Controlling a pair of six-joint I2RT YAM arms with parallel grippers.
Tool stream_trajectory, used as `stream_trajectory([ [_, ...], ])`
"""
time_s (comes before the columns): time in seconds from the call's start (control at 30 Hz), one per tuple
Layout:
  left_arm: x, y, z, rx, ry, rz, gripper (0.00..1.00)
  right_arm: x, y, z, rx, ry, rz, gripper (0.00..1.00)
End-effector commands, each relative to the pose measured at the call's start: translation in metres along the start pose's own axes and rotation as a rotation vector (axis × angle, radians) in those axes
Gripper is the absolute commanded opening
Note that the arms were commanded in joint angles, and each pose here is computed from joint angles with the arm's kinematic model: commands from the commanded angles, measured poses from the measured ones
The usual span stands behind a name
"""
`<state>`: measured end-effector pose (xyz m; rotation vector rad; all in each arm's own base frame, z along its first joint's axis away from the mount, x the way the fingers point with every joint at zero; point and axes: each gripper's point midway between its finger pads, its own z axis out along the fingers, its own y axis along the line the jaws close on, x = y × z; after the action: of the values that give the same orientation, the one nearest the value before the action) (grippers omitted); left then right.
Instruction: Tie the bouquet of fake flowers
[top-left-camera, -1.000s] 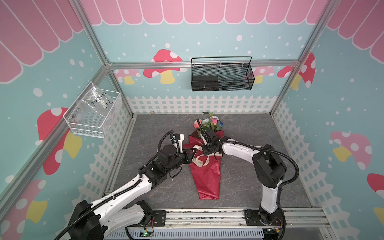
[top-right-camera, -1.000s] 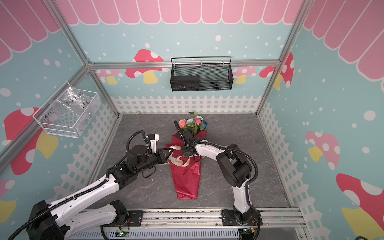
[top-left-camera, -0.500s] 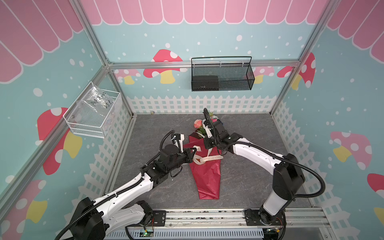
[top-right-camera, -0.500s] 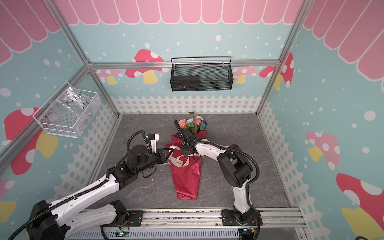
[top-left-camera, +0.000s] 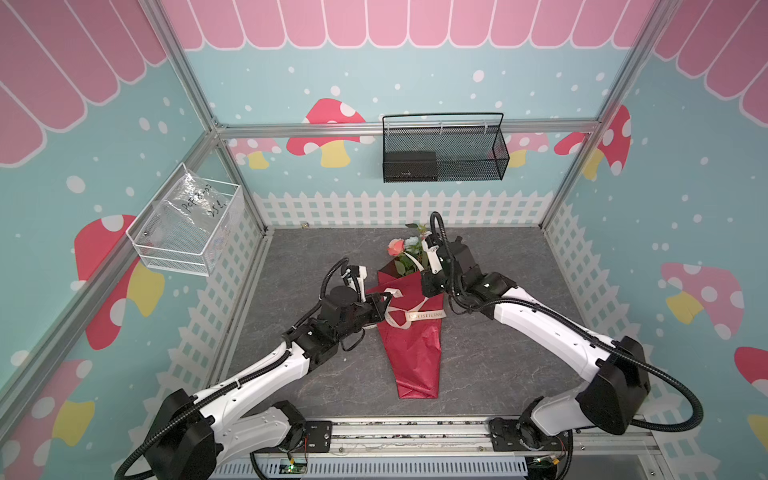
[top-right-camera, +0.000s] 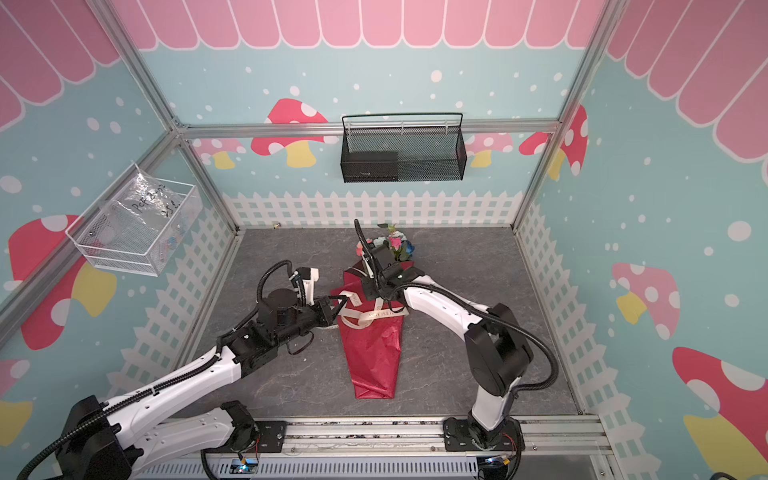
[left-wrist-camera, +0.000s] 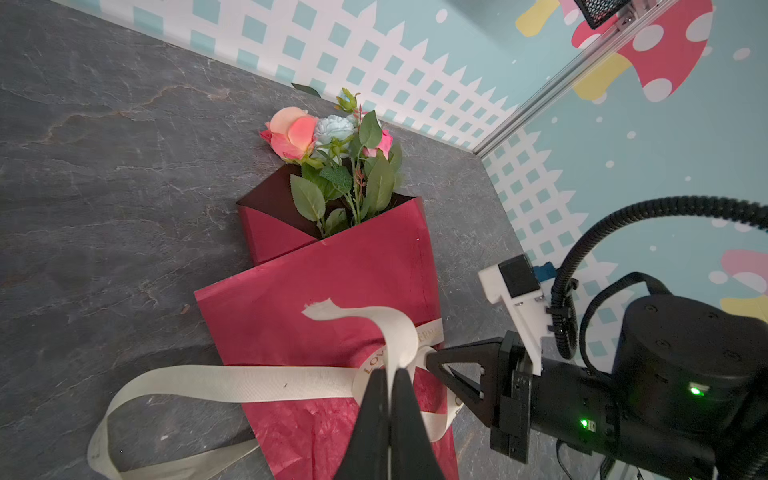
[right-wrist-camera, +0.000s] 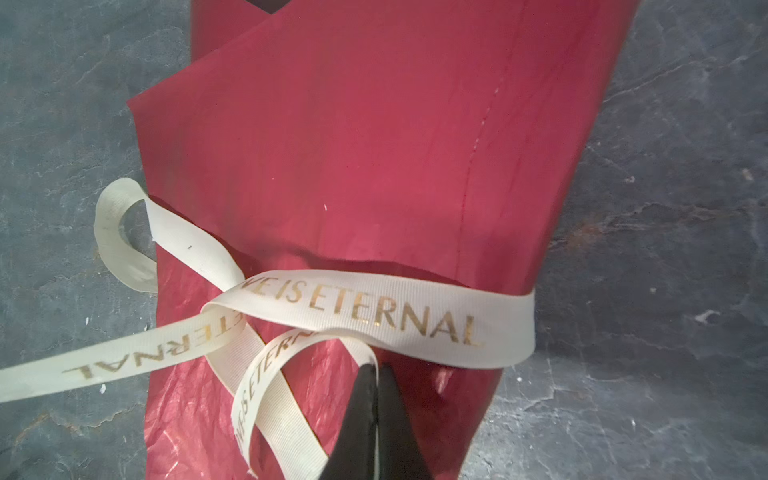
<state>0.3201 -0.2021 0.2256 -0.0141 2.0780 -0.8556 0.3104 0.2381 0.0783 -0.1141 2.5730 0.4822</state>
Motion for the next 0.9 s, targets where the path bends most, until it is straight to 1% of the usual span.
stream_trajectory([
  [0.0,-0.008,-0.012,-0.006,0.002,-0.018,0.013,0.00,0.013,-0.002,0.003,-0.004,0.020,0.017,0.00],
  [0.13,-0.013,-0.028,-0.015,0.034,-0.032,0.025,0.00,0.016,0.004,0.008,-0.023,0.020,0.020,0.00],
  [0.27,-0.020,-0.043,-0.026,0.064,-0.056,0.036,0.00,0.003,0.010,0.009,-0.027,-0.032,0.022,0.00],
  [0.4,-0.020,-0.053,-0.031,0.093,-0.061,0.038,0.00,-0.019,0.004,0.011,0.025,-0.134,0.047,0.00],
  [0.6,-0.021,-0.069,-0.037,0.134,-0.064,0.042,0.00,-0.042,-0.008,0.021,0.129,-0.226,0.088,0.00],
  [0.67,-0.021,-0.073,-0.038,0.146,-0.066,0.044,0.00,-0.049,-0.009,0.021,0.136,-0.253,0.112,0.00],
  [0.8,-0.019,-0.082,-0.038,0.171,-0.062,0.041,0.00,-0.066,0.004,0.013,0.070,-0.329,0.166,0.00],
  [0.87,-0.018,-0.088,-0.038,0.188,-0.059,0.040,0.00,-0.072,0.007,0.011,0.054,-0.347,0.187,0.00],
])
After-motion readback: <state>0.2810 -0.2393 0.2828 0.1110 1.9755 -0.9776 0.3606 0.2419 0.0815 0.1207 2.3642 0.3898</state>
